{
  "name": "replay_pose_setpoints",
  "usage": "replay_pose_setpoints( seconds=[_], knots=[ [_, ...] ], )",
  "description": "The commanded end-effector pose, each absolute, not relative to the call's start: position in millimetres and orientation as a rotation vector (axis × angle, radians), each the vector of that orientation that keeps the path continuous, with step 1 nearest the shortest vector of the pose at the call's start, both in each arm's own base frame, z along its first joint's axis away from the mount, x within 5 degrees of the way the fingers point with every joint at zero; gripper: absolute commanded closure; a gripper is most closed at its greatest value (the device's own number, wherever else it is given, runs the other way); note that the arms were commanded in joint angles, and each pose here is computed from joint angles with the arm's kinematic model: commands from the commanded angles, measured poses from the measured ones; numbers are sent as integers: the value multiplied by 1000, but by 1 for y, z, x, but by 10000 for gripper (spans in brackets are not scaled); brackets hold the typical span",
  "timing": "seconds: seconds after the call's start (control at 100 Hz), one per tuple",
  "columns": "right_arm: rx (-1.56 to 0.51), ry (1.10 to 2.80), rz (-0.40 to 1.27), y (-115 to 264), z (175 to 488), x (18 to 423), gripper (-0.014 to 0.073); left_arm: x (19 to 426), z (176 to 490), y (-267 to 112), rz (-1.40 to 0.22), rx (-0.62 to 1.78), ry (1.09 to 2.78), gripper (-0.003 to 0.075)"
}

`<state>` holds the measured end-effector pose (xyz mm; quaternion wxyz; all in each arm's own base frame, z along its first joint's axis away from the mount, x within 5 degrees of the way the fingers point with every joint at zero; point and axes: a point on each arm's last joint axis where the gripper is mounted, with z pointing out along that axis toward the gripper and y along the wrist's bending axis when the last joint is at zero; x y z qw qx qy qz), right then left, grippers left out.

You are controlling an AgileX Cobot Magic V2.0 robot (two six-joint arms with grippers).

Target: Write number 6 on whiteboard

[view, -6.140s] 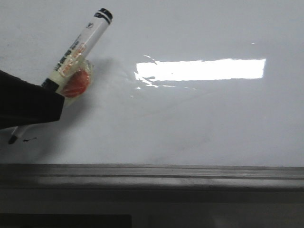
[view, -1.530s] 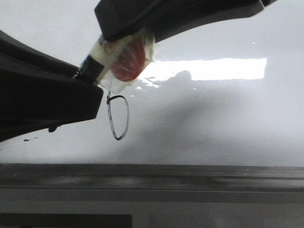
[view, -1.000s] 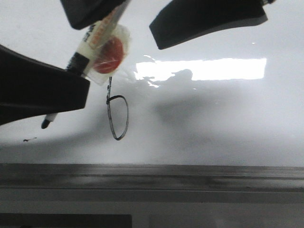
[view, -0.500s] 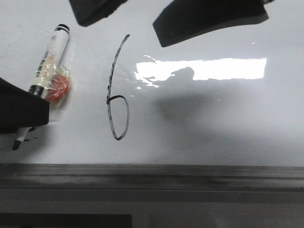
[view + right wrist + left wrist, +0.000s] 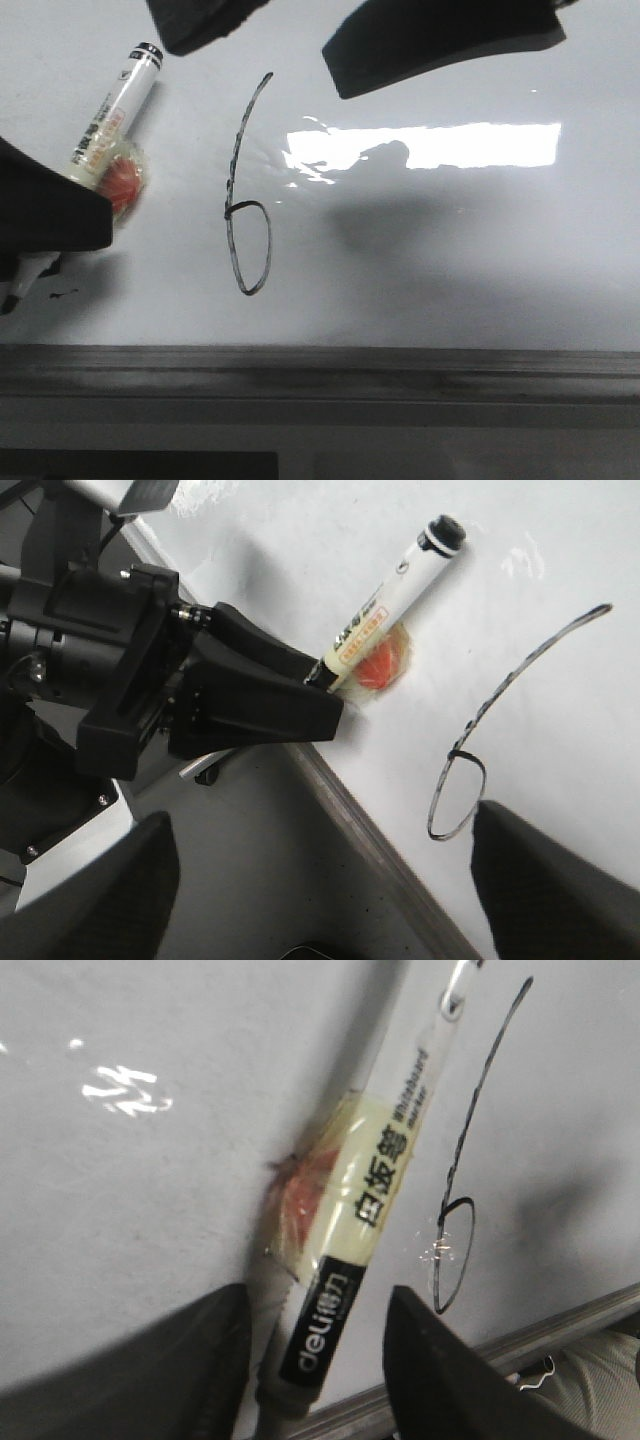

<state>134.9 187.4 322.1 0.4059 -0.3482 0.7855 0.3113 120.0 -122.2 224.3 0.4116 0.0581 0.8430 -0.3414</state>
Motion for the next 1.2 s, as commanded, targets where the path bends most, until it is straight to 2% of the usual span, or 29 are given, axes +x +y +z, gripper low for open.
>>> replay_pose_setpoints(
  seconds=[0.0,0.75,0.98,1.19],
  knots=[
    [-819,1898,797,186,338,138,66,126,239,-123,-884,97,2020,299],
    [-814,1896,798,186,338,138,66,116,236,-132,-961,114,2075,298],
    [-814,1896,798,186,338,138,66,114,239,-131,-957,146,2057,232],
    [-815,1897,798,186,338,138,66,107,246,-126,-982,190,2033,228]
  ],
)
